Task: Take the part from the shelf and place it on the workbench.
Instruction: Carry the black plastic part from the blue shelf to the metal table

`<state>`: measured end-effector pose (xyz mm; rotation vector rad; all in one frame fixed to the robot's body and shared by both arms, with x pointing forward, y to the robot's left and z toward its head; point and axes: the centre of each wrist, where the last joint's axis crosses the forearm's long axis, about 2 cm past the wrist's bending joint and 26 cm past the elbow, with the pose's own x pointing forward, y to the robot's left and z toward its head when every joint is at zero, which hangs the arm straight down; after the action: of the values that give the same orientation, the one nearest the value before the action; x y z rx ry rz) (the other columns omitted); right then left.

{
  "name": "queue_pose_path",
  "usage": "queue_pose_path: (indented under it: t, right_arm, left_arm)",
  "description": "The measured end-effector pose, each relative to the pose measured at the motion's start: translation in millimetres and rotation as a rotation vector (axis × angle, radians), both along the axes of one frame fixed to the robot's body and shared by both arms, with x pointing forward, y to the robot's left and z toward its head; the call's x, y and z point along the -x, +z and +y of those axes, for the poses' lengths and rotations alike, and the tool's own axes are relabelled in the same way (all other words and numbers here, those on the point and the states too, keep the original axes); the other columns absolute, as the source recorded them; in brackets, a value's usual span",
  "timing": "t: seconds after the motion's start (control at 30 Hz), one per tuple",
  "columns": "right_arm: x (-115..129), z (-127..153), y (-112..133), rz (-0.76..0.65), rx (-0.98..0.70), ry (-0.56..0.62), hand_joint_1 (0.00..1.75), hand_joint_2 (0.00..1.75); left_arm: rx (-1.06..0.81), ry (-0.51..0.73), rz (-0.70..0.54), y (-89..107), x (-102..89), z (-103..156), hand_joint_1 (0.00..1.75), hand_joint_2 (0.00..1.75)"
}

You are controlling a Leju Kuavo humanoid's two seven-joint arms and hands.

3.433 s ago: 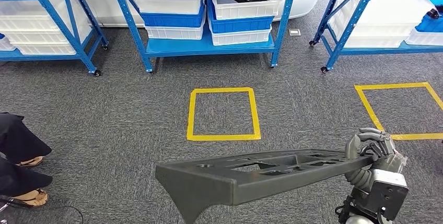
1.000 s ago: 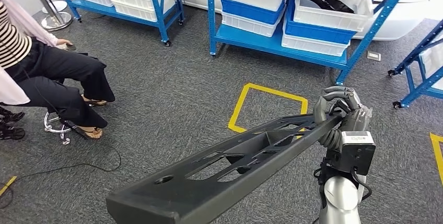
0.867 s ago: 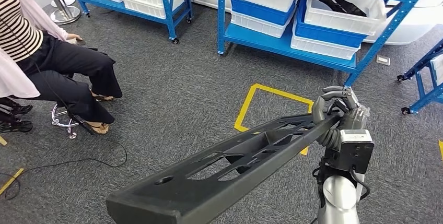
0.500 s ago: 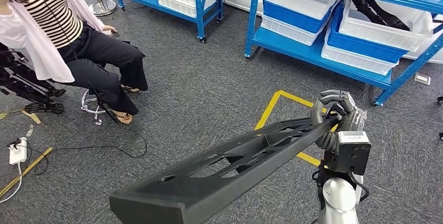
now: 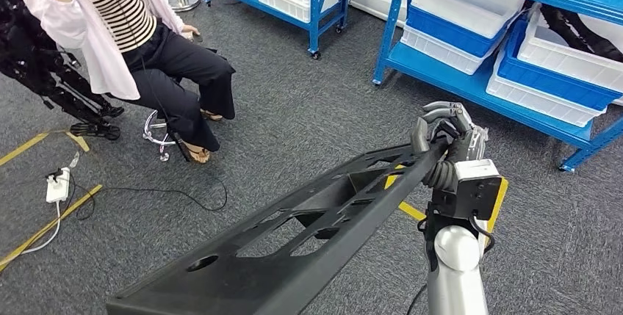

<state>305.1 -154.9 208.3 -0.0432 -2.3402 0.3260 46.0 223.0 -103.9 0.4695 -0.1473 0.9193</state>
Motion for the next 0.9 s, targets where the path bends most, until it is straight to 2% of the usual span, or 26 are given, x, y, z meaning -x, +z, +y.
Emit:
queue_pose_path:
  t: [0.2,0.9]
  right_arm:
    - [-8,11,10,-0.018,-0.01,0.032,1.75,1.75]
    - [-14,13,17,-0.002,0.013,-0.006,1.75,1.75]
  left_arm:
    - [0.004,0.015,0.005,0.3,0.4,-3,0.0,1.75]
    - [0.024,-0.027,-0.064,-2.2,3.2,9,0.0,1.75]
